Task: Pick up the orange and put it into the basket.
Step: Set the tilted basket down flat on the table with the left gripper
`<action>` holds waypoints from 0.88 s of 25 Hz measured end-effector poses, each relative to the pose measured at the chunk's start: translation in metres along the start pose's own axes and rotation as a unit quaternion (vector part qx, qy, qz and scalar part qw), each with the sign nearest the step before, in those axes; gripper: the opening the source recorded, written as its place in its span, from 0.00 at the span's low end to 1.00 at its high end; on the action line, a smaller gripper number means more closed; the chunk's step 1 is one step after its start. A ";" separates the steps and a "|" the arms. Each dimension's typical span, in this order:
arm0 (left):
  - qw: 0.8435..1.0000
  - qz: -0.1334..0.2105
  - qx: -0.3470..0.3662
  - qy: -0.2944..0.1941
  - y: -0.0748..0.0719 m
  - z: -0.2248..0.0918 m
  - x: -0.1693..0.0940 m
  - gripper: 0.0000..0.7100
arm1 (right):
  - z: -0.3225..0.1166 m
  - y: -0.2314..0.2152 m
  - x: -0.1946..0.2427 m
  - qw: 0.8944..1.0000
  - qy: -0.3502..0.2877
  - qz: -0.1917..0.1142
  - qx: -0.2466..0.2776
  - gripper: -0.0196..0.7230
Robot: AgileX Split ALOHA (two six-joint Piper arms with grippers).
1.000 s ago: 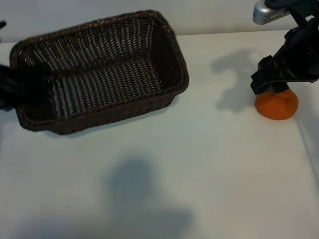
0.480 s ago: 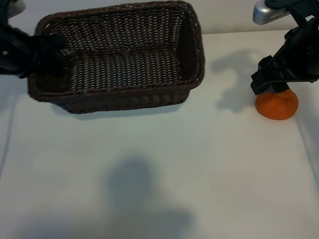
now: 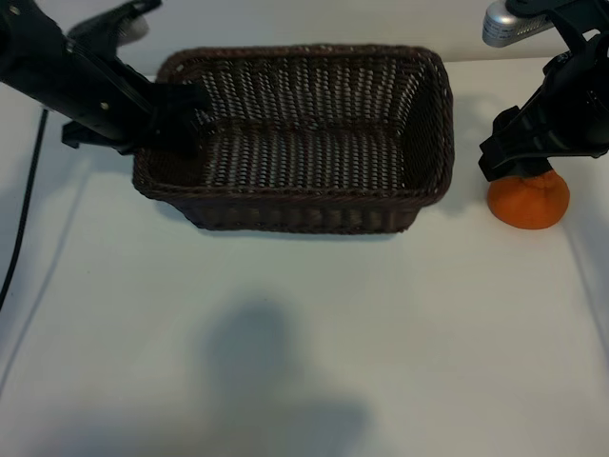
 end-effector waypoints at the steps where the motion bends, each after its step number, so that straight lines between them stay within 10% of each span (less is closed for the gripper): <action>1: 1.000 0.001 -0.002 0.002 0.001 0.000 0.003 0.21 | 0.000 0.000 0.000 1.000 0.000 0.000 0.000 0.83; 22: 1.000 0.018 -0.004 0.018 0.008 -0.003 0.069 0.21 | 0.000 0.000 0.000 1.000 0.000 0.000 0.000 0.83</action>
Point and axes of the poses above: a point on each arm's last joint axis where the gripper is mounted, x pointing out along that axis toward the gripper, y along the wrist's bending axis when the last joint is at zero, z = x × y, the point moved 8 cm from there along x, pointing out along that axis toward the gripper, and after that the axes turned 5 degrees about x, right-handed, at the moved point
